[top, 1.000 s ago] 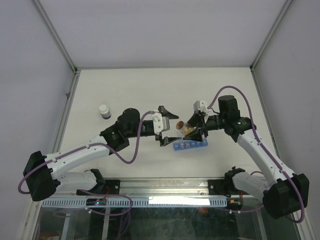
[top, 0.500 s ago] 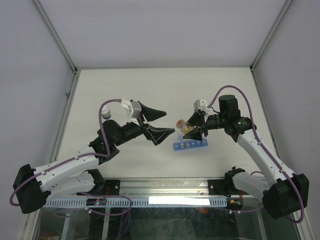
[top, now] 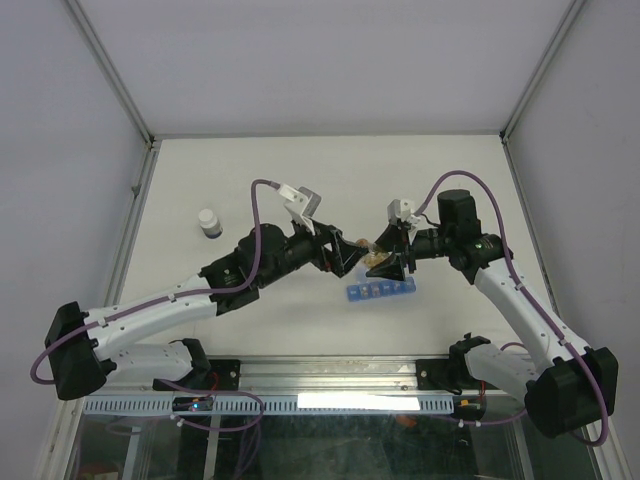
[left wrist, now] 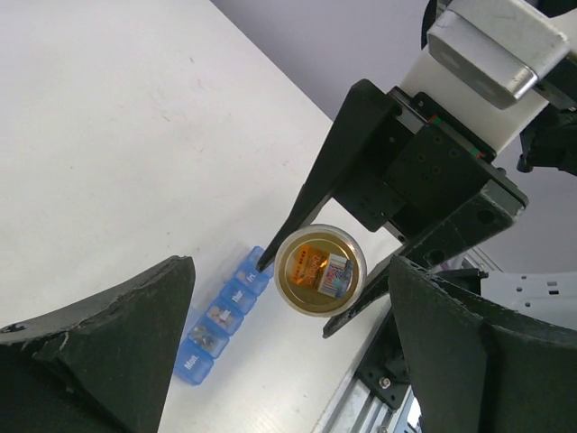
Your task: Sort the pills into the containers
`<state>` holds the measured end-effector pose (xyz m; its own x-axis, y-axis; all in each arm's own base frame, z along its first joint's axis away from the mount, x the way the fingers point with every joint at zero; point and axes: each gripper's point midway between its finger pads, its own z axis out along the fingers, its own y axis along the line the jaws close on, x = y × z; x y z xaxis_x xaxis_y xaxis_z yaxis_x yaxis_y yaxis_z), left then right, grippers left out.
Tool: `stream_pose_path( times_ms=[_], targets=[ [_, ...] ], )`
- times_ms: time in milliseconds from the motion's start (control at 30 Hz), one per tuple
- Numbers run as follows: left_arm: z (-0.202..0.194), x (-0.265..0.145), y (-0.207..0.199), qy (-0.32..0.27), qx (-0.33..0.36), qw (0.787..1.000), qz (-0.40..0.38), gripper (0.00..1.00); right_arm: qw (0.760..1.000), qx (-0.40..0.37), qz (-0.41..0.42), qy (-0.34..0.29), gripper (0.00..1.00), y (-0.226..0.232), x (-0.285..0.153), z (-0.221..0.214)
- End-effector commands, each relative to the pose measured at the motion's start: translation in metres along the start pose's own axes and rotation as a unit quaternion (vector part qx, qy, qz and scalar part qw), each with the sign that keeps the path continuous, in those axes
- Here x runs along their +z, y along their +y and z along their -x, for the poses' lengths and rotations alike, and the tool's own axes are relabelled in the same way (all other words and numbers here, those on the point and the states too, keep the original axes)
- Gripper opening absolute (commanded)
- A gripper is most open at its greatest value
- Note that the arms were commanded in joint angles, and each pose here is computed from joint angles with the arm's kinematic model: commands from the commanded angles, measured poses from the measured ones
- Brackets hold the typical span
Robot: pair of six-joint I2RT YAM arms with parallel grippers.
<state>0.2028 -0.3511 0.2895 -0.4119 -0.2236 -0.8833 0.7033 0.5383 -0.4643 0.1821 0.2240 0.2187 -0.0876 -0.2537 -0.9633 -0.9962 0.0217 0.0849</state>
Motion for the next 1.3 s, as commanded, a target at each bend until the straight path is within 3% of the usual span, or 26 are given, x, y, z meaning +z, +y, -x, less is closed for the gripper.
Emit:
stream_pose_path(
  times_ms=[0, 367, 567, 667, 767, 833, 867, 900, 933, 967, 1033, 1167, 1267],
  targets=[
    [0.017, 0.007, -0.013, -0.012, -0.005, 1.000, -0.010, 0.88, 1.000, -0.025, -0.005, -0.014, 0.00, -0.005, -0.002, 0.014],
    [0.005, 0.015, -0.026, 0.019, 0.004, 0.999, -0.046, 0.61, 1.000, -0.026, -0.006, -0.015, 0.00, -0.005, -0.002, 0.015],
    [-0.006, 0.015, -0.037, 0.045, 0.042, 0.994, -0.090, 0.15, 1.000, -0.027, -0.006, -0.015, 0.00, -0.005, -0.002, 0.015],
    [-0.018, 0.011, -0.047, 0.066, 0.099, 0.982, -0.144, 0.07, 1.000, -0.027, -0.006, -0.015, 0.00, -0.004, -0.002, 0.015],
    [-0.038, -0.003, -0.060, 0.089, 0.192, 0.946, -0.246, 0.06, 0.999, -0.028, -0.005, -0.016, 0.00, -0.003, -0.003, 0.016],
    [-0.066, -0.027, -0.071, 0.098, 0.294, 0.879, -0.364, 0.11, 0.999, -0.028, -0.005, -0.016, 0.00, -0.003, -0.003, 0.016],
    [-0.073, -0.033, -0.067, 0.090, 0.335, 0.857, -0.381, 0.14, 0.999, -0.029, -0.004, -0.017, 0.00, -0.003, -0.003, 0.016],
    [-0.075, -0.033, -0.061, 0.078, 0.365, 0.849, -0.375, 0.24, 0.999, -0.029, -0.005, -0.016, 0.00, -0.003, -0.003, 0.016],
    [-0.071, -0.031, -0.055, 0.063, 0.386, 0.847, -0.360, 0.40, 0.999, -0.028, -0.005, -0.016, 0.00, -0.003, -0.003, 0.016],
    [-0.062, -0.027, -0.050, 0.046, 0.398, 0.852, -0.337, 0.64, 0.999, -0.028, -0.006, -0.016, 0.00, -0.004, -0.003, 0.016],
    [-0.029, -0.020, -0.042, -0.016, 0.395, 0.877, -0.272, 0.96, 0.999, -0.028, -0.007, -0.015, 0.00, -0.004, -0.003, 0.015],
    [0.019, -0.032, -0.039, -0.118, 0.334, 0.913, -0.204, 0.99, 1.000, -0.027, -0.008, -0.014, 0.00, -0.005, -0.003, 0.015],
    [0.032, -0.039, -0.032, -0.135, 0.262, 0.941, -0.169, 0.99, 1.000, -0.026, -0.009, -0.014, 0.00, -0.006, -0.003, 0.014]
  ],
)
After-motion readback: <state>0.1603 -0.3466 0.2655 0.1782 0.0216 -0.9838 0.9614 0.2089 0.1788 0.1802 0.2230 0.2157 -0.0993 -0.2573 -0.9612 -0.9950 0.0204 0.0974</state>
